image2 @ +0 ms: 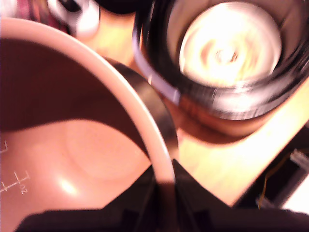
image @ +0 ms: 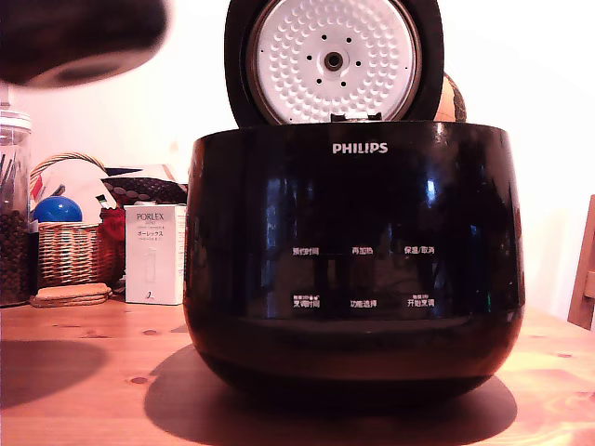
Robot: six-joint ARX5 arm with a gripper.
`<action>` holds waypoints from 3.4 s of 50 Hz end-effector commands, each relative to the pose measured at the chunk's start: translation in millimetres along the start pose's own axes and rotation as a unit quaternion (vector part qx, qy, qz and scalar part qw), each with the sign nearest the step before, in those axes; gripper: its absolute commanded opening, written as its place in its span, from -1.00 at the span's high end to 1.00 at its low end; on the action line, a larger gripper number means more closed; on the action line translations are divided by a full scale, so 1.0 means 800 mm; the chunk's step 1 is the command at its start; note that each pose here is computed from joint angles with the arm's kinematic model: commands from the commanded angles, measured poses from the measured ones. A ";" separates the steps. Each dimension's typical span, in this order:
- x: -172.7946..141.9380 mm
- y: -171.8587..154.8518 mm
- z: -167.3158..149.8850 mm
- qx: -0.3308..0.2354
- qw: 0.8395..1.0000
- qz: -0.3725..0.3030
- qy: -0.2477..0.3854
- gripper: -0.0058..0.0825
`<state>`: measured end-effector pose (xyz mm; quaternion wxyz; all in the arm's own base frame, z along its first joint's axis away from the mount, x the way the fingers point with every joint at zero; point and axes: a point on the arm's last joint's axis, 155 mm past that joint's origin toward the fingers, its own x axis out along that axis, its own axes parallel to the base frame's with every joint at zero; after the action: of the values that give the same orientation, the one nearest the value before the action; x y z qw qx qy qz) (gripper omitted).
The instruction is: Place the pot you are holding inside the rice cooker
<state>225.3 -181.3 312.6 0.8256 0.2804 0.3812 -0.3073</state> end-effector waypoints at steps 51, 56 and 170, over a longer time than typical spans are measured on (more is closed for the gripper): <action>0.050 -0.138 0.109 0.149 0.984 -0.100 -0.019 0.92; 0.059 -0.144 0.117 0.168 0.980 -0.102 -0.019 0.92; 0.188 -0.155 0.096 0.136 0.980 -0.106 0.103 0.92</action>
<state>232.1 -361.8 199.7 0.6743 0.3782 0.4579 -0.4389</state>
